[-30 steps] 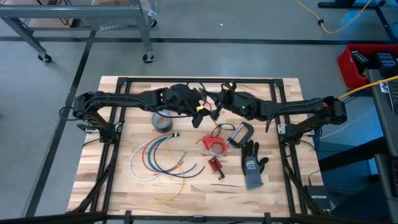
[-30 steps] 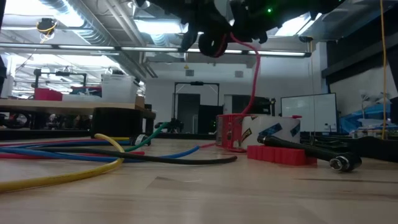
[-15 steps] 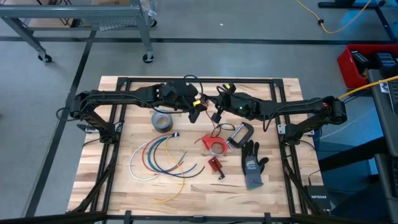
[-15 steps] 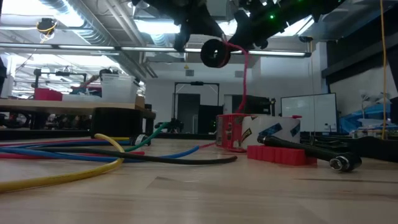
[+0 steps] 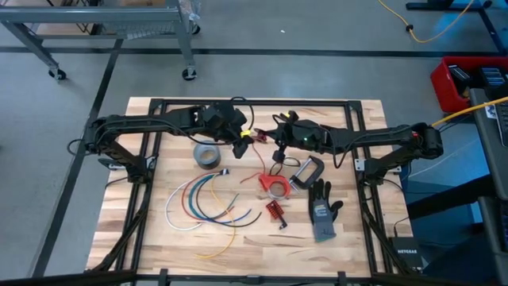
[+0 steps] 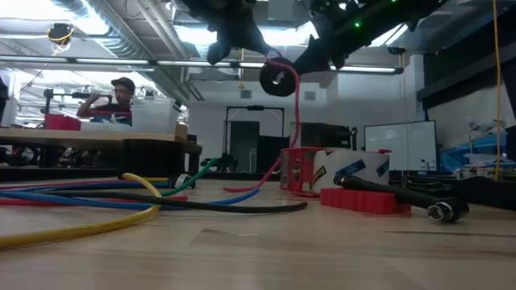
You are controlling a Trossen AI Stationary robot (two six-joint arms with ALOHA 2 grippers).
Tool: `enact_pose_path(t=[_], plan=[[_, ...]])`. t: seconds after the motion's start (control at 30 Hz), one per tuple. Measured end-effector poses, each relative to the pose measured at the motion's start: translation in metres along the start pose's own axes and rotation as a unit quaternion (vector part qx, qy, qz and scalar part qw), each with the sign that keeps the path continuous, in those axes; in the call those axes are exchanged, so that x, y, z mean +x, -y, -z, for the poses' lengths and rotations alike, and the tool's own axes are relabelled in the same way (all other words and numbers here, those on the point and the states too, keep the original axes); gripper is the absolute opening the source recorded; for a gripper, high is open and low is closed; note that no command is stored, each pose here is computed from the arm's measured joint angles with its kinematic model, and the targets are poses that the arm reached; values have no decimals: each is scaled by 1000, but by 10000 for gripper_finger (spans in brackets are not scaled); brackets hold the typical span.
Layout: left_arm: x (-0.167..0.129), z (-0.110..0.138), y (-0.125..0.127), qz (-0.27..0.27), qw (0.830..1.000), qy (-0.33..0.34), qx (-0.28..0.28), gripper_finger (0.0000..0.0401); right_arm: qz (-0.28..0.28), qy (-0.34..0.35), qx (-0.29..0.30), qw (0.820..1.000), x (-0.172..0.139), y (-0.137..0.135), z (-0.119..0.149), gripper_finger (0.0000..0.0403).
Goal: Coil cords
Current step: Coil the red wire onto the spool
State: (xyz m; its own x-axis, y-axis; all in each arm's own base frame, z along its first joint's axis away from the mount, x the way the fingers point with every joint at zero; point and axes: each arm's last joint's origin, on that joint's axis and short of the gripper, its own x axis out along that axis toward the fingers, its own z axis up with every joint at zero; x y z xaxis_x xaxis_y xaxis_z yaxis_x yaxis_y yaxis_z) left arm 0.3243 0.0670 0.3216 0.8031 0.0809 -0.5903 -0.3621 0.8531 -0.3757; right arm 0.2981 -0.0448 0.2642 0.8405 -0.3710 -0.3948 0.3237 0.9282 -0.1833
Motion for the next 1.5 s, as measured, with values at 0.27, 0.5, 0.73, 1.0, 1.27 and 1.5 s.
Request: enact_pose_path(t=[0.27, 0.5, 0.73, 1.0, 1.27, 1.5], plan=[[-9, 6, -6, -48, 998, -27, 23, 1, -42, 6, 1, 999, -3, -1, -2, 3], [-10, 8, -11, -92, 995, -31, 38, 1, -66, 54, 14, 996, -25, 4, -17, 3], [-9, 5, -10, -94, 994, -13, 54, 1, -65, 109, 26, 992, -39, 9, -30, 3], [-11, 12, -20, -136, 979, -67, 138, 1, -62, 134, 25, 989, -52, 13, -37, 3], [-13, 12, -27, -139, 961, -92, 220, 60, -57, 164, 20, 985, -89, 24, -45, 3], [-13, 11, -29, -178, 945, -92, 258, 150, -55, 188, 27, 980, -143, 39, -45, 3]])
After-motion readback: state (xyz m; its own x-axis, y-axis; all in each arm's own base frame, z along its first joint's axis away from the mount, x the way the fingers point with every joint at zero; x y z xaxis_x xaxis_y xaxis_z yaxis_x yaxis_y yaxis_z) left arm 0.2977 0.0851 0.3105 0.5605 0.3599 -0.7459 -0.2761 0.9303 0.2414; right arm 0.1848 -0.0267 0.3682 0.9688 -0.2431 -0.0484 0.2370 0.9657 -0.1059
